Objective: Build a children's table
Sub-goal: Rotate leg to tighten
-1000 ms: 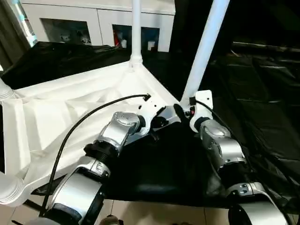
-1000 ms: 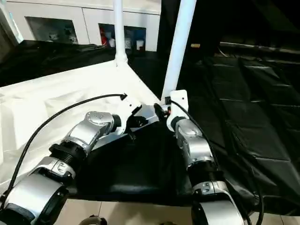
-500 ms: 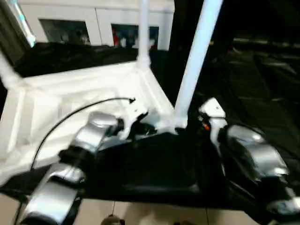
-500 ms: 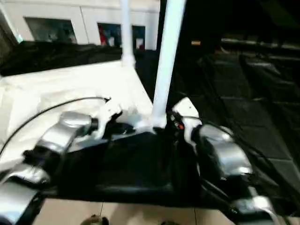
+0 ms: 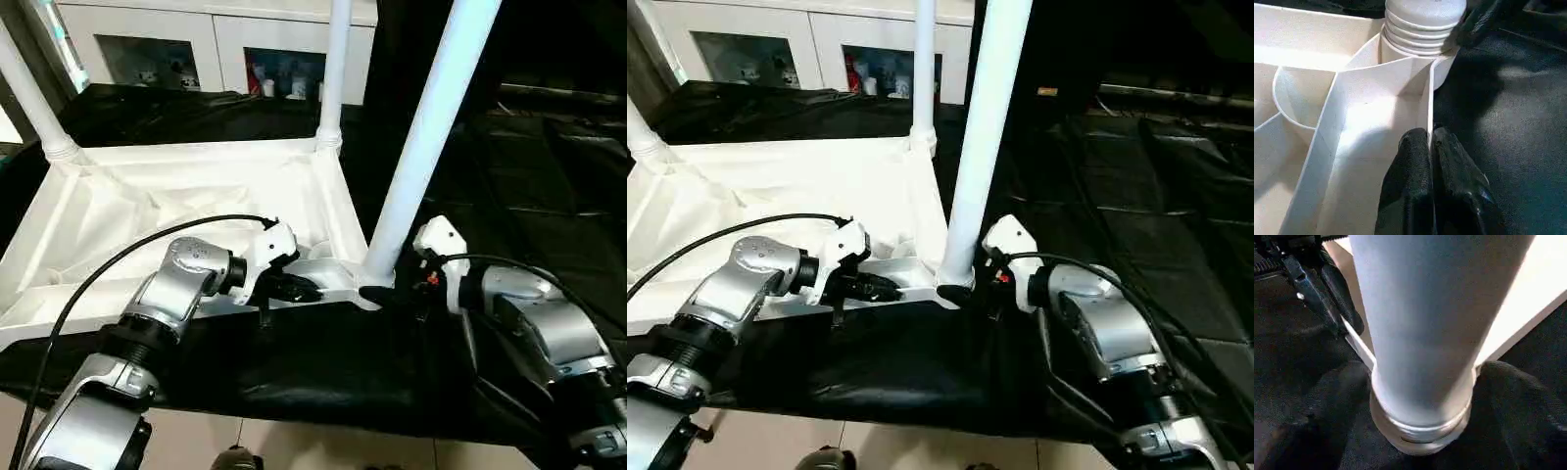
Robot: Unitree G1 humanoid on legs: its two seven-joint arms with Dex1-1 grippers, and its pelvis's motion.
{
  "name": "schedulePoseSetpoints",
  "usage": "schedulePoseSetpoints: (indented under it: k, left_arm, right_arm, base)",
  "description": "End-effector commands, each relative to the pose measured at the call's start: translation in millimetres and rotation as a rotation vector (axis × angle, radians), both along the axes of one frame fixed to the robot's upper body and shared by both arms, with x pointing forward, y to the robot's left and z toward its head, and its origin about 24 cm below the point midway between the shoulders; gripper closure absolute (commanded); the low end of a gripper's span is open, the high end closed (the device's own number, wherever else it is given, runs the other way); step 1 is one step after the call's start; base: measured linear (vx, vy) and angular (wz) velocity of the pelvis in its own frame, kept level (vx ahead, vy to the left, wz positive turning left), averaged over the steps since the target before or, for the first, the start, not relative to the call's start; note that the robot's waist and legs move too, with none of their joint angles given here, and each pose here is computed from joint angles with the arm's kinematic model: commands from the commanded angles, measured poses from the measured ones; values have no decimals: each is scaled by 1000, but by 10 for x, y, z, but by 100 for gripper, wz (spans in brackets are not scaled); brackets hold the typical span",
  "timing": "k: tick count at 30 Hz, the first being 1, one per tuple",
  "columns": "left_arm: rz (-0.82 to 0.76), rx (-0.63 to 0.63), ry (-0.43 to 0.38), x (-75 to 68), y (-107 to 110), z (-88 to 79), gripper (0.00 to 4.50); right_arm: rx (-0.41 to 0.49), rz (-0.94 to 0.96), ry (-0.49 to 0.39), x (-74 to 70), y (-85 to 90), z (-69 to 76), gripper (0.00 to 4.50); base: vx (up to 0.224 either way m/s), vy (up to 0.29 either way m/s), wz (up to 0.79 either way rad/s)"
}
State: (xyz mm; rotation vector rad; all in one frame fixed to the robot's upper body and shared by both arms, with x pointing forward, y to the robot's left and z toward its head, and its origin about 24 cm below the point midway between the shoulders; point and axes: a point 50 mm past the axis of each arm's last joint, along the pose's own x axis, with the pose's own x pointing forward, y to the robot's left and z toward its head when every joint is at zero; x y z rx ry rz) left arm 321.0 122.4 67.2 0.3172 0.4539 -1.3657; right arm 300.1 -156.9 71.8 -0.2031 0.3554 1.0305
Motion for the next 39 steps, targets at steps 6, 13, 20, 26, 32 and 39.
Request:
schedulePoseSetpoints:
  k: [6, 13, 20, 26, 32, 39]
  left_arm:
    - [-55, -57, -15, -28, -86, 87, 450]
    - [-55, -50, -11, -28, -76, 84, 450]
    - [-34, -52, -12, -5, -112, 78, 450]
    - [221, -42, -81, 224, -267, 52, 450]
    - [498, -83, -88, 404, -589, 37, 450]
    - [416, -62, -108, 358, -763, 18, 450]
  right_arm:
    - [-8, 16, -4, 26, 45, 25, 118]
    - [-12, 23, 1, 8, 55, -9, 167]
    - [-4, -25, 13, -12, 70, -108, 176]
    - [77, -389, 32, 173, 168, -306, 178]
    - [109, -761, 95, 358, 479, -471, 178]
    - [128, -662, 13, 428, 767, -322, 106]
  base:
    - [0, 0, 0]
    - [0, 0, 0]
    - [0, 0, 0]
    - [0, 0, 0]
    - [0, 0, 0]
    - [0, 0, 0]
